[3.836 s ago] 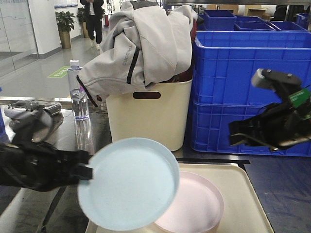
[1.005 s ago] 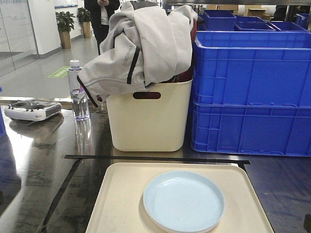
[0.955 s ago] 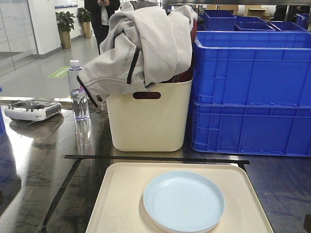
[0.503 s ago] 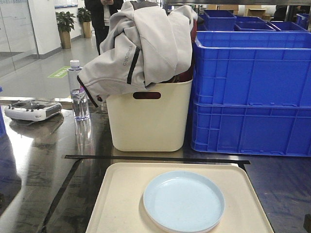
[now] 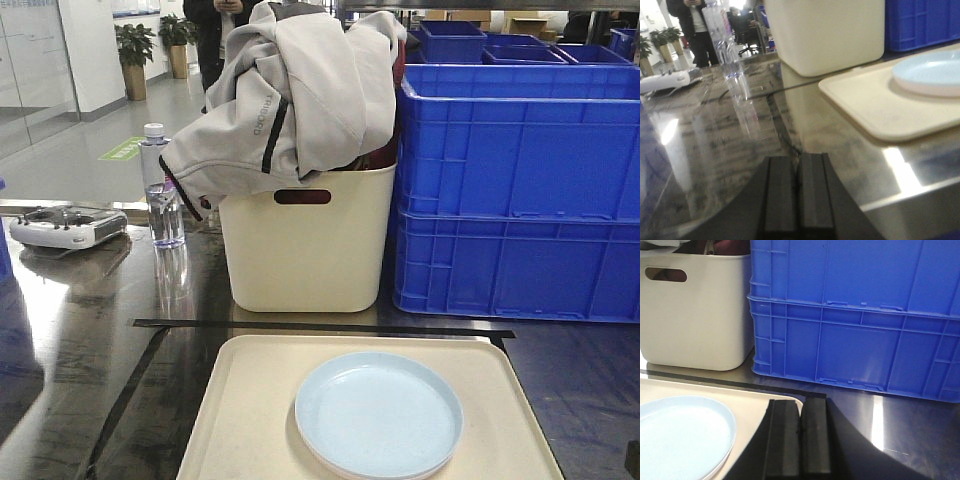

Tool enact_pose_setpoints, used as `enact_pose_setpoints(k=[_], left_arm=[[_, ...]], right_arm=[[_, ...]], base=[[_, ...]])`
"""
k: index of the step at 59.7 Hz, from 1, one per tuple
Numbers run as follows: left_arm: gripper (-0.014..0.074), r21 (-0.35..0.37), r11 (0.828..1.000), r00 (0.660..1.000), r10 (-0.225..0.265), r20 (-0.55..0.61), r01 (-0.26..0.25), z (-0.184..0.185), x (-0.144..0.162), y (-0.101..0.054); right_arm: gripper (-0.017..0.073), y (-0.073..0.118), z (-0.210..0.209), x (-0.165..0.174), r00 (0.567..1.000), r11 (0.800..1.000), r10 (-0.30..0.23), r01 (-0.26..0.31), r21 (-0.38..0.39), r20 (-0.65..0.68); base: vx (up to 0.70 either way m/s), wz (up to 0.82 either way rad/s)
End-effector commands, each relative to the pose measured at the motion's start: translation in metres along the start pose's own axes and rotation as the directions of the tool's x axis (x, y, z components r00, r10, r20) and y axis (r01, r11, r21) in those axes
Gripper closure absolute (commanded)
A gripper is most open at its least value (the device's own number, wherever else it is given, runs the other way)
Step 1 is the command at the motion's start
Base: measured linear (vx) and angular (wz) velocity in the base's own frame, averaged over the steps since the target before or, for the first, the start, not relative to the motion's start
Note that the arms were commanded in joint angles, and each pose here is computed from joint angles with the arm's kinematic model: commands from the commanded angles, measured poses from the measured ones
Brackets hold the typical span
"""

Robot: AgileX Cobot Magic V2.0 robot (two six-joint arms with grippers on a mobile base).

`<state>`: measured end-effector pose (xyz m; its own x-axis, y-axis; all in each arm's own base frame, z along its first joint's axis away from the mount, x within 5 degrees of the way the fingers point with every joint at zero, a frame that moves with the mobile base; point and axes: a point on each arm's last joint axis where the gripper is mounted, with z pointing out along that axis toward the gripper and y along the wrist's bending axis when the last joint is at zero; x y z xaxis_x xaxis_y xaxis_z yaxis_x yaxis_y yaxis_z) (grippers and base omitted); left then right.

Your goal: Grab plate from conveyor and place on tray

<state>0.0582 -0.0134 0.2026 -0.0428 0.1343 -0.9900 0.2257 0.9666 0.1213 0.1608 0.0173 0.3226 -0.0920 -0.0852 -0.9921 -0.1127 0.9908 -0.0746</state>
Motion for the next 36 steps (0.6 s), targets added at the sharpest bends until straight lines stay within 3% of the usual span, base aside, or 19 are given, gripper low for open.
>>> enact_pose_setpoints(k=[1, 6, 36], left_arm=[[0.06, -0.03, 1.0, 0.996, 0.003, 0.093, 0.0, -0.0022, 0.0069, 0.0005], [0.06, -0.022, 1.0, 0.999, 0.01, 0.046, -0.009, -0.0021, 0.0133, -0.0006], [0.06, -0.022, 1.0, 0.999, 0.016, 0.041, -0.015, -0.0021, 0.0139, -0.0007]], right_arm=[[0.0568, -0.0025, -0.0035, -0.0202, 0.991, 1.0, -0.001, -0.002, 0.02, 0.132], [0.0568, -0.0025, -0.0034, -0.0202, 0.991, 1.0, -0.001, -0.001, 0.02, 0.131], [0.0568, -0.0022, -0.0032, -0.0184, 0.994, 1.0, -0.002, 0.0, 0.017, 0.111]], base=[[0.0, 0.0], [0.0, 0.0], [0.0, 0.0]])
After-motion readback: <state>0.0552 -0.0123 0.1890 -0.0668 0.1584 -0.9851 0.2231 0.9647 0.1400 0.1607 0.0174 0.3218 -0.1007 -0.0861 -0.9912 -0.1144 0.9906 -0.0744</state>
